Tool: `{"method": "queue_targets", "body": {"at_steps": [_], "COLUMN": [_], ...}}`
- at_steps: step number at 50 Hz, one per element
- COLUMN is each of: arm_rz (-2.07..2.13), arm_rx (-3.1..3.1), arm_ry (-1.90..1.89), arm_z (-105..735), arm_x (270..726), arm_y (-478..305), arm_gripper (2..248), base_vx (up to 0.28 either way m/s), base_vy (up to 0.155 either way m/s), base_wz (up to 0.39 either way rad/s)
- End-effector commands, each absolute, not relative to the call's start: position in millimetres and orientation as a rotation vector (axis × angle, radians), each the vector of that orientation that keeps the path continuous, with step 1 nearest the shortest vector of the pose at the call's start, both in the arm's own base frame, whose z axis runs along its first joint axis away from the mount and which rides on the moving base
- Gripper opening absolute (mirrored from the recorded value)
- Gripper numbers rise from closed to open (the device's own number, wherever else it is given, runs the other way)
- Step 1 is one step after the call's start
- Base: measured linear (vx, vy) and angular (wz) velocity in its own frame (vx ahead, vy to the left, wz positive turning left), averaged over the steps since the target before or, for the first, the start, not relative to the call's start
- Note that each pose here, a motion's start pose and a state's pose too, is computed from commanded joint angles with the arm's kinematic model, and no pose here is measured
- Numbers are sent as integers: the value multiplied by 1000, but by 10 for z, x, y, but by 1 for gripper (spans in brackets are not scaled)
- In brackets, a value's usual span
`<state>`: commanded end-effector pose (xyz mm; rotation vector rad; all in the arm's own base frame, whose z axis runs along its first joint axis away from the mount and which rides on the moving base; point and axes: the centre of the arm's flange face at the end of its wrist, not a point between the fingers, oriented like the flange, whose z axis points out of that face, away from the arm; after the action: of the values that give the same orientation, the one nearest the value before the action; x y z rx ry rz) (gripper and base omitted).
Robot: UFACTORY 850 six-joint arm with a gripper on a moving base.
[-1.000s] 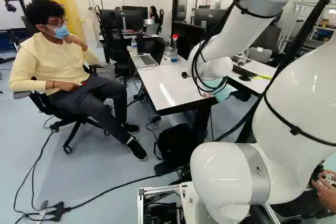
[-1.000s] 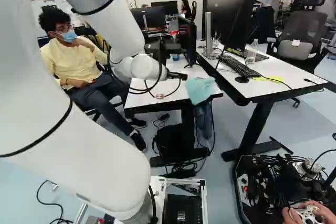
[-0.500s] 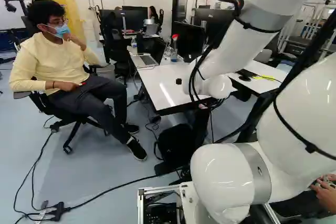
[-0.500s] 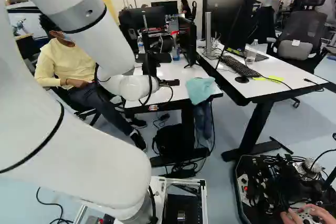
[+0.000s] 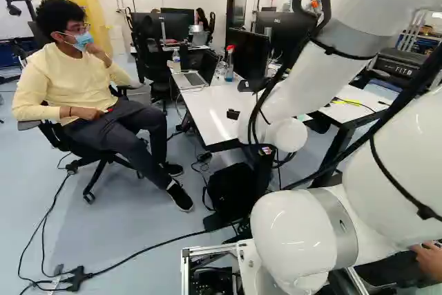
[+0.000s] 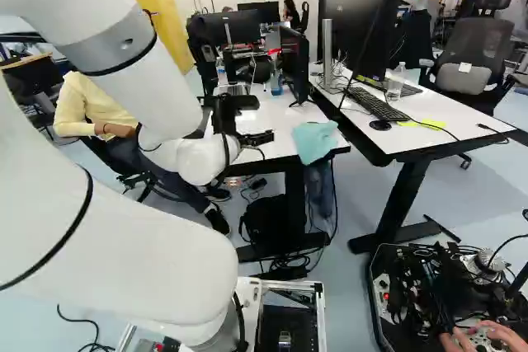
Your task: Clean the table with the green towel
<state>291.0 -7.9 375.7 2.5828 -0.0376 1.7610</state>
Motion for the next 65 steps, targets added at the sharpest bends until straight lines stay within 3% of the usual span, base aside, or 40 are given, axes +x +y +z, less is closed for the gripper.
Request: {"method": "queue_targets", "body": {"at_steps": [65], "arm_rz": [1824], "arm_rx": [2558], "arm_ry": [0], "arm_z": [3656], "arm_x": [2703], "arm_y": [0], "arm_gripper": [247], "base_vx": [0], "base_vy": [0], "base_wz": [0]}}
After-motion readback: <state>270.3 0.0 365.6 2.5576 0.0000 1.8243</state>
